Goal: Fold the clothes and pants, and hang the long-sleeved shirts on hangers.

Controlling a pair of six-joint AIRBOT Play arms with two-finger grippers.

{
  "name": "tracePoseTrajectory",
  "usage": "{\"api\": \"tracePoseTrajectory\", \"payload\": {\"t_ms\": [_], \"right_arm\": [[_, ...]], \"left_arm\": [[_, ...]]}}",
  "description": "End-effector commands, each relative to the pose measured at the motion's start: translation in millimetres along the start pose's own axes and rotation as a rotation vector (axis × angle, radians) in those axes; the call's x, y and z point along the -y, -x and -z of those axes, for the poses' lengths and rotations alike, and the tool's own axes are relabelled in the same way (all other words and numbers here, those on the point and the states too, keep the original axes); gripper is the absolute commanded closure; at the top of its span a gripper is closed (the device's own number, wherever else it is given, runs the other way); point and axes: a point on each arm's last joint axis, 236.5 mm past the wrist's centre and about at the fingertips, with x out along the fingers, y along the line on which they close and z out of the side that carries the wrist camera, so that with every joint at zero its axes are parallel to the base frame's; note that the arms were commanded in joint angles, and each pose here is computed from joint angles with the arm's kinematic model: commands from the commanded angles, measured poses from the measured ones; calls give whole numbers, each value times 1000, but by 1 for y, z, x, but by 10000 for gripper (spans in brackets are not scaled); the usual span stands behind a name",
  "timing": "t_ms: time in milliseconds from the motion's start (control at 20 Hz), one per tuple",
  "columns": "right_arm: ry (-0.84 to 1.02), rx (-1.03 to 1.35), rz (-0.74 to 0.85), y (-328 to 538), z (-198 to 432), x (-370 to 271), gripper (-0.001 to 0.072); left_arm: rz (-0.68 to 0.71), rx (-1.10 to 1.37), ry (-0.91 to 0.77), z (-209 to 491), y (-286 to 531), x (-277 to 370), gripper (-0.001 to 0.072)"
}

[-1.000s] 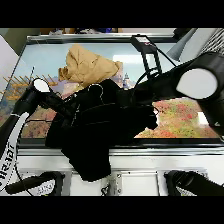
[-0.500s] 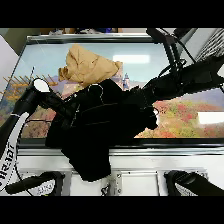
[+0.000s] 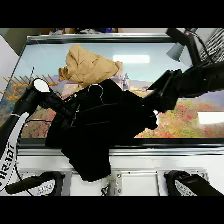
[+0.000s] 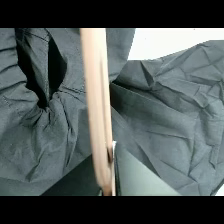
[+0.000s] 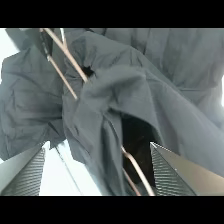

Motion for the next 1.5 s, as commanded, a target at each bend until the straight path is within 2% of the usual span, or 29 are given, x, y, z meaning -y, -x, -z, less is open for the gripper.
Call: {"api": "tracePoseTrajectory", "payload": {"t_ms": [0, 200, 400, 550, 600, 750, 1150, 1450], "right_arm": [[88, 185, -66, 21, 17, 17, 0], [78, 460, -54, 40, 37, 60, 0], [-30, 404, -79, 14, 86, 83, 0], [232, 413, -140, -5, 109, 65, 0], [241, 425, -146, -9, 112, 65, 0], [190, 475, -196, -20, 111, 67, 0], [210, 469, -416, -72, 107, 40, 0], [197, 489, -424, -94, 92, 36, 0]], "left_arm": [[0, 0, 1, 0, 0, 0, 691], [0, 0, 1, 0, 0, 0, 691], [1, 0, 1, 0, 0, 0, 690], [4, 0, 1, 0, 0, 1, 690], [4, 0, 1, 0, 0, 1, 691], [5, -1, 1, 0, 0, 1, 690], [11, -1, 1, 1, 0, 3, 691], [11, -1, 1, 1, 0, 3, 690]]}}
